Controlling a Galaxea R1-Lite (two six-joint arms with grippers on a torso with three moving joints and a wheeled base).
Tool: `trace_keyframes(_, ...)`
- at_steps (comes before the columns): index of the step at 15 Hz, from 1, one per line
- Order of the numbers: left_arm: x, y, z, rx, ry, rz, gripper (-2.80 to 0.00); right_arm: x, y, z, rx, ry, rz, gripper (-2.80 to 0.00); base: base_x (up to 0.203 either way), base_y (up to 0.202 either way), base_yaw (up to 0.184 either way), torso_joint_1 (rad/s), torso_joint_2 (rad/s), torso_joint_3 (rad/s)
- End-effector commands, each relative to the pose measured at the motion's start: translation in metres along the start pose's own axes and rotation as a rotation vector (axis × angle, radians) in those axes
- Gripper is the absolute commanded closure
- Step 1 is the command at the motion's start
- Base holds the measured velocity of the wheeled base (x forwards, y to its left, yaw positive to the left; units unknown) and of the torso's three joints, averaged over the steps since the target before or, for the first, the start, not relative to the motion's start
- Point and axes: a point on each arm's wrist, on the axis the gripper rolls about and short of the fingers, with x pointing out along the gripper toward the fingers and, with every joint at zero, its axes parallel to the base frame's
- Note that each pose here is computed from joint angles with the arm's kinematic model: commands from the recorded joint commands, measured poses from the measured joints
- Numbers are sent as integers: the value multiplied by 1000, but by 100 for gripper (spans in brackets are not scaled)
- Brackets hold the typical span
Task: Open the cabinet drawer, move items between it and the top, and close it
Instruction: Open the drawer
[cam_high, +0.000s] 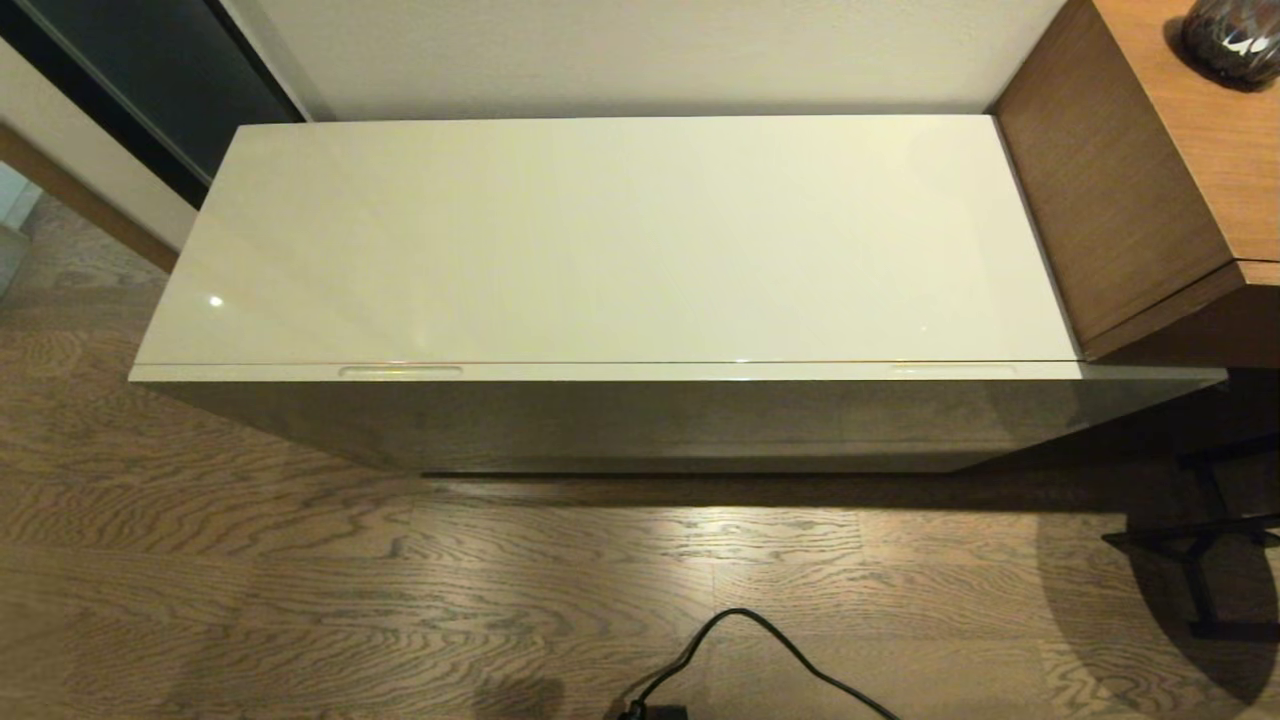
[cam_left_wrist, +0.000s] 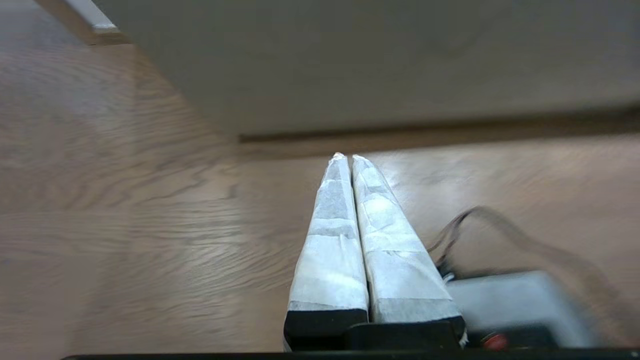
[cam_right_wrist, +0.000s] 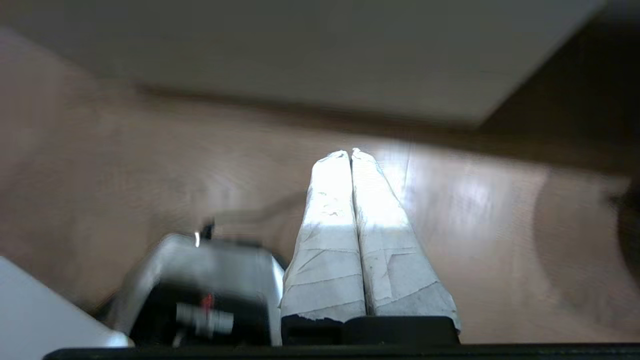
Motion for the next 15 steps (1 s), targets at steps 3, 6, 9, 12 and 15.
trace_keyframes(3, 10, 0, 36, -105, 7, 1, 0, -18, 3, 25, -21, -98, 2, 0, 0, 0, 0, 0, 0, 0)
trace_keyframes(6, 13, 0, 43, -107, 14, 0, 0, -21, 3, 44, 2, -121, 3, 0, 0, 0, 0, 0, 0, 0)
trace_keyframes(9, 19, 0, 44, -120, 43, 1, 0, 12, -6, 92, 218, -34, -23, 0, 0, 0, 0, 0, 0, 0)
trace_keyframes(12, 33, 2, 46, -134, 94, 6, 0, 75, -21, 105, 432, 111, -91, 0, 0, 0, 0, 0, 0, 0)
trace_keyframes(15, 53, 3, 49, -156, 94, 9, 0, 118, -30, 83, 530, 141, -130, 0, 0, 0, 0, 0, 0, 0)
